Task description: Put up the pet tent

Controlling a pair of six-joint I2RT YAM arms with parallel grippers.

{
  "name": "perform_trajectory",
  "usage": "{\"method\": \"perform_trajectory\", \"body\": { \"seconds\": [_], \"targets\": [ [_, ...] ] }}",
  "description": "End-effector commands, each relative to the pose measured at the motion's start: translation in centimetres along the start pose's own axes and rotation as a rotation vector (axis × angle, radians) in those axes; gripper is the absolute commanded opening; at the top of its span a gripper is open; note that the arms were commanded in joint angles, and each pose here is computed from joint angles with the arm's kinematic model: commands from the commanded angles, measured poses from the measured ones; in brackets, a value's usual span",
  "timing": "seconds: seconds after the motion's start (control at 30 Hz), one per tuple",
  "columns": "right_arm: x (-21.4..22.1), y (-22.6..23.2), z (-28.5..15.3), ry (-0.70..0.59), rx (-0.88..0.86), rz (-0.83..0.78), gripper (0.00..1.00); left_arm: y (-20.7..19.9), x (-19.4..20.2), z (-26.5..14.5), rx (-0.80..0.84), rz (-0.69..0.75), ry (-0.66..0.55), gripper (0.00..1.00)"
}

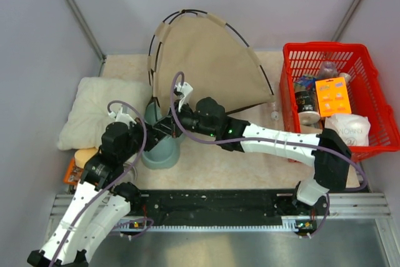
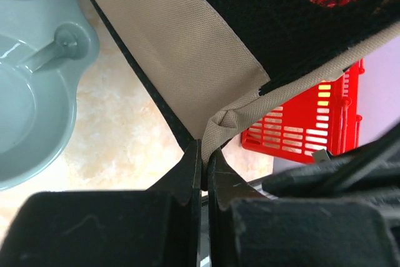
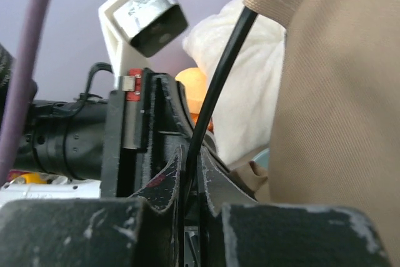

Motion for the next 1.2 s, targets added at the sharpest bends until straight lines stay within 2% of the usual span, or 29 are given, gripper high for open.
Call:
{"method": "perform_trajectory", "body": {
  "seconds": [0.0, 0.2, 0.43, 0.53, 0.87, 1.17],
  "targets": [
    [-1.8, -0.7, -1.3, -0.201, 0.119, -0.023, 0.0, -0.2, 0.2, -0.8, 0.118, 0.125, -0.01, 0.0],
    [-3.0, -1.4, -1.9, -0.374, 0.21, 0.019, 0.0, 1.9, 0.9, -0.4, 0.208, 0.364, -0.02, 0.0],
    [-4.3, -1.6, -0.9, -0.437, 0.247, 0.026, 0.0, 3.4, 0.8, -0.3, 0.281, 0.547, -0.136, 0.0],
    [-4.9, -1.6, -0.7, -0.457, 0.262, 0.023, 0.0, 3.9, 0.8, -0.4, 0.29, 0.623, -0.14, 0.0],
    [-6.9, -1.2, 0.8, -0.492, 0.22, 0.001, 0.0, 5.1, 1.1, 0.2, 0.331, 0.794, -0.123, 0.0],
    [-8.3, -1.9, 0.9, -0.56, 0.269, 0.01, 0.0, 5.7, 1.3, 0.3, 0.321, 0.834, -0.09, 0.0]
  ]
}}
Point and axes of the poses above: each gripper's point midway between its finger pads, its own z axis out along the fingers, its own y axis along the line the jaws close on, x = y × z, the point moved 10 cm from there along -z, back along the fingers, and after that the axes turned 4 degrees about -z, right-handed, at the moved point
